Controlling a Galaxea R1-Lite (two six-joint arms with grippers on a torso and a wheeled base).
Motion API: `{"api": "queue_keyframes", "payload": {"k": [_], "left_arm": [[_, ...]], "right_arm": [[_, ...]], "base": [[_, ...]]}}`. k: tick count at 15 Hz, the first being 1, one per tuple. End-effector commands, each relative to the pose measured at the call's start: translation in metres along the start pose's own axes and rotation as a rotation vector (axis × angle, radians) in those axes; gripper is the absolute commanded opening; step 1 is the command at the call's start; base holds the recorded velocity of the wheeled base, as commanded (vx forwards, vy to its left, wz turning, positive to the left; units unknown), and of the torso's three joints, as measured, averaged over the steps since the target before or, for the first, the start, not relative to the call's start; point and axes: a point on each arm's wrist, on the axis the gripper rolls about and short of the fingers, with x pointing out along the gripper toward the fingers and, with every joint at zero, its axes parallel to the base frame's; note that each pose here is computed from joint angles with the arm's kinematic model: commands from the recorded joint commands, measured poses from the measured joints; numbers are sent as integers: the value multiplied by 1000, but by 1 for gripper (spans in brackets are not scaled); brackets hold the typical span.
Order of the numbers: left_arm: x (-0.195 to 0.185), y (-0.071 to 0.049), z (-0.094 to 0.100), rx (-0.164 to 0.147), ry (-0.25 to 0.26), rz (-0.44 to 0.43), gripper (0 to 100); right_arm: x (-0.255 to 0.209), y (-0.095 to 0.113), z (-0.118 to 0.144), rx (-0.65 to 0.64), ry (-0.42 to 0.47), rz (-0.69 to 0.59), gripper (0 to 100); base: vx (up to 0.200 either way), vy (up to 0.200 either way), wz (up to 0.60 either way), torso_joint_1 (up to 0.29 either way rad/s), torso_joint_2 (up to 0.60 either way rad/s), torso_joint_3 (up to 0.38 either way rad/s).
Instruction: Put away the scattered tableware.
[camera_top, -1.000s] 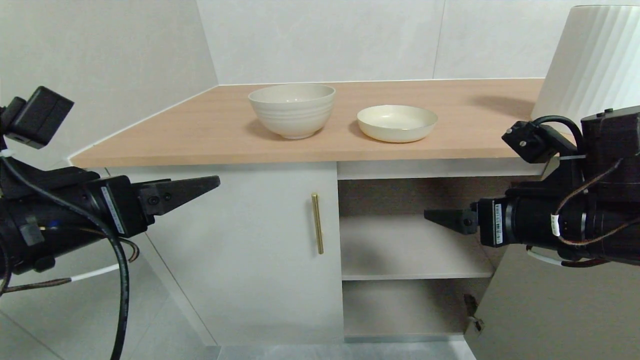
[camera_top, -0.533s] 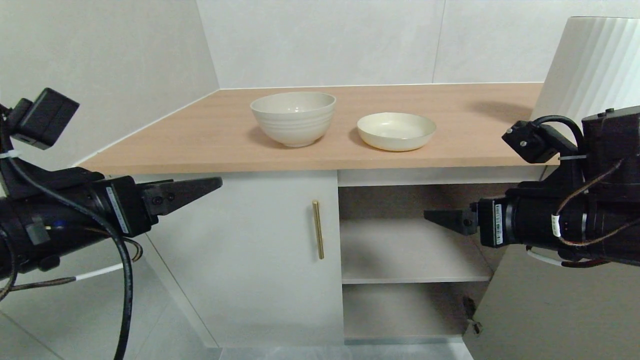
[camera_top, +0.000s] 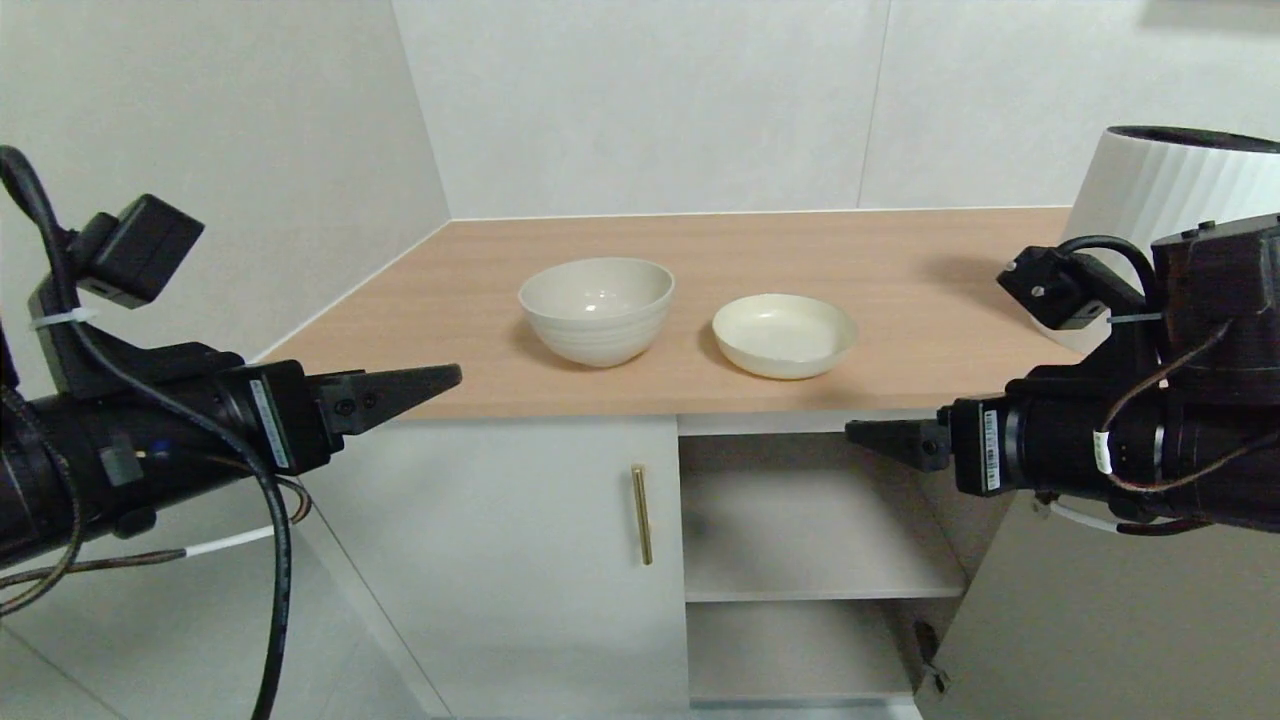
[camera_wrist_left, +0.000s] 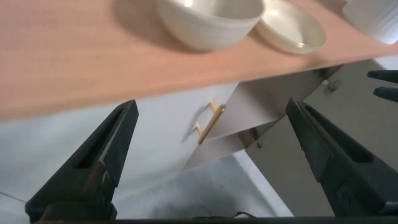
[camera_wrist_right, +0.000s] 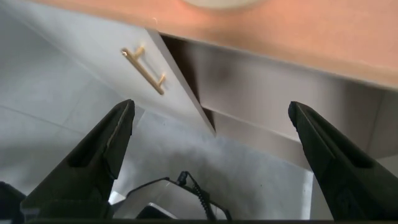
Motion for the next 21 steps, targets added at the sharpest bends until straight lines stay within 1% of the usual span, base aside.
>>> {"api": "queue_keyframes", "payload": {"k": [1, 3, 4, 5, 6, 7, 8, 10, 11, 12, 13, 14, 15, 16, 17, 18, 19, 21], "left_arm": [[8, 2, -2, -5, 21, 5, 100], [13, 3, -1, -9, 28, 7, 100], [17, 3, 1, -19, 31, 7, 100], [25, 4, 5, -41, 32, 8, 100], [29, 4, 8, -51, 29, 9, 100], [43, 5, 15, -75, 29, 9, 100], [55, 7, 20, -80, 37, 13, 100], [74, 11, 21, -92, 88, 31, 100], [84, 15, 16, -102, 133, 49, 100], [91, 18, 12, -110, 155, 64, 100], [93, 19, 11, -118, 159, 75, 100], [93, 19, 11, -134, 155, 82, 100], [97, 20, 15, -187, 146, 98, 100], [100, 19, 15, -215, 150, 114, 100], [105, 17, 15, -244, 169, 144, 100], [113, 14, 13, -274, 195, 179, 100], [120, 11, 13, -304, 209, 209, 100], [134, 6, 8, -366, 240, 236, 100]], "right_arm": [[2, 0, -1, 0, 6, -1, 100], [4, 0, 0, 0, 7, -1, 100], [9, 0, 1, -5, 2, -4, 100], [15, -4, 3, -14, -23, -13, 100], [19, -5, 4, -18, -34, -15, 100], [29, -8, 5, -18, -62, -21, 100], [37, -9, 4, -18, -66, -23, 100], [47, -10, 0, -51, -58, -28, 100], [52, -13, -1, -68, -50, -41, 100], [54, -14, -1, -72, -42, -45, 100], [58, -13, 4, -70, -45, -57, 100], [60, -13, 6, -68, -32, -78, 100], [61, -11, 15, -18, 22, -117, 100], [63, -10, 21, 48, 46, -132, 100], [66, -9, 29, 120, 56, -154, 100], [71, -9, 34, 150, 60, -197, 100], [79, -9, 33, 163, 59, -235, 100], [95, -11, 28, 166, 66, -302, 100]], "base": [[0, 0, 0, 188, -476, -286], [0, 0, 0, 181, -476, -283], [0, 0, 0, 188, -476, -295], [0, 0, 0, 193, -481, -295], [0, 0, 0, 212, -466, -286], [0, 0, 0, 203, -500, -295], [0, 0, 0, 217, -486, -281], [0, 0, 0, 149, -334, -193], [0, 0, 0, 61, -134, -85], [0, 0, 0, 36, -66, -36], [0, 0, 0, 0, 0, 0], [0, 0, 0, 0, 0, 0], [0, 0, 0, 0, 0, 0], [0, 0, 0, 0, 0, 0], [0, 0, 0, 0, 0, 0], [0, 0, 0, 0, 0, 0], [0, 0, 0, 0, 0, 0], [0, 0, 0, 0, 0, 0]]}}
